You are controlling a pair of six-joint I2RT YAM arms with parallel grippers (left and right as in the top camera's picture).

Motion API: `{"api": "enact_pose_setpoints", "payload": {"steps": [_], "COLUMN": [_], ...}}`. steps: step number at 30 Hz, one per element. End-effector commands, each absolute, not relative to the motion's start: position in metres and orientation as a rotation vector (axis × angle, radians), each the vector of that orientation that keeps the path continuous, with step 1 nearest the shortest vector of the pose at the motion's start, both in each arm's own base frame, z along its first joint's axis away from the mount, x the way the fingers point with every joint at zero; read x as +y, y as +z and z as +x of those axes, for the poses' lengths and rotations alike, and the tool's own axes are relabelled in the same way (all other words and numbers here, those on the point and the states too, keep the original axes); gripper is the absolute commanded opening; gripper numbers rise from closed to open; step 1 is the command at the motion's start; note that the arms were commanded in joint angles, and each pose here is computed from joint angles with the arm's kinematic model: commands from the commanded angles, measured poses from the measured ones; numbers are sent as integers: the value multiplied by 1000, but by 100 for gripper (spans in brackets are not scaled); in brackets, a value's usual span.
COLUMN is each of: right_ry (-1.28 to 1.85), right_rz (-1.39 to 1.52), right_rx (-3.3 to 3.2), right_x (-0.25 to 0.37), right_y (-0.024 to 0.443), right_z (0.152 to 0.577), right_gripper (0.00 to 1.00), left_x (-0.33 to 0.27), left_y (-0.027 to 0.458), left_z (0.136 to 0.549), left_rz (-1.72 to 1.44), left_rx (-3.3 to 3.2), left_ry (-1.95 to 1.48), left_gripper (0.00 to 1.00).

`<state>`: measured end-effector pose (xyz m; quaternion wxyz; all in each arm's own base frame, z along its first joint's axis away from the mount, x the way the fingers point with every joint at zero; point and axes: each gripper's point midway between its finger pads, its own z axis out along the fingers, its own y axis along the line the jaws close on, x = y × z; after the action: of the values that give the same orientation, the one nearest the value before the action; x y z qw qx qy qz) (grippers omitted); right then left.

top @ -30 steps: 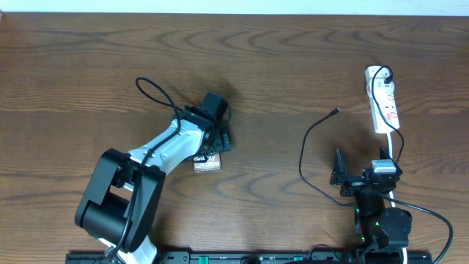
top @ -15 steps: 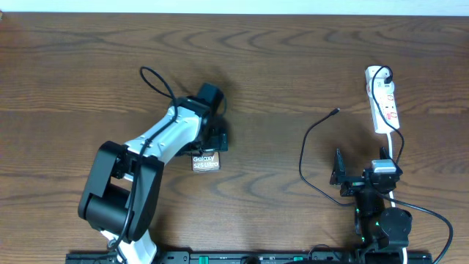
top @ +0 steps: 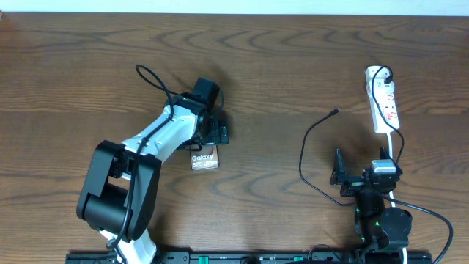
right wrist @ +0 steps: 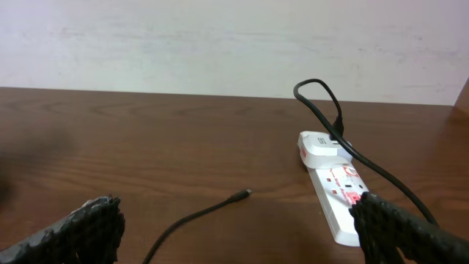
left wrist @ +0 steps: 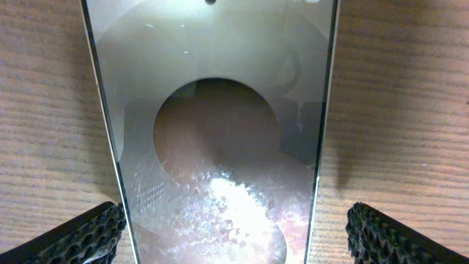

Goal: Plug charger to phone and switch on socket
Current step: 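Lift the phone with the left gripper, tilting it upright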

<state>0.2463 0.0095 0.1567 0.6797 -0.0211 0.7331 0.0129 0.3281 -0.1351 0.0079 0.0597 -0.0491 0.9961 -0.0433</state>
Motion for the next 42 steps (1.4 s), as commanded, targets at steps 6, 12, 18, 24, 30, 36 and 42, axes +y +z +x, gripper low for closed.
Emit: {"api": "enact_pose_setpoints", "payload": {"steps": [6,12,18,24,30,36,42], "right_ry": [29,29,29,29,29,29,29], "right_rz": [-62,-61,-61,-61,-61,-62,-62], "right_rx": [1650,1650,1650,1650,1650,1650,1650], "right_x": [12,12,12,12,12,12,12], "right_y": [155,155,155,155,155,155,155], "right_z": [246,246,246,246,246,246,246], "right_gripper": [99,99,99,99,99,99,99], "left_x": [-136,-134,-132,-132,-129,-127,-128], "left_y": [-5,-21,-26,-26,-26,-26,-26], "left_z": [330,325,321,321,313,309,309], "left_rz": [-131,-135,-137,-136,-138,-139,-140], "left_rx": [3042,3089,3108,3111,3140,3157,3157], "left_ry": [-127,-99,-86,-84,-65,-53,-54], "left_gripper": [98,98,98,98,98,99,93]}}
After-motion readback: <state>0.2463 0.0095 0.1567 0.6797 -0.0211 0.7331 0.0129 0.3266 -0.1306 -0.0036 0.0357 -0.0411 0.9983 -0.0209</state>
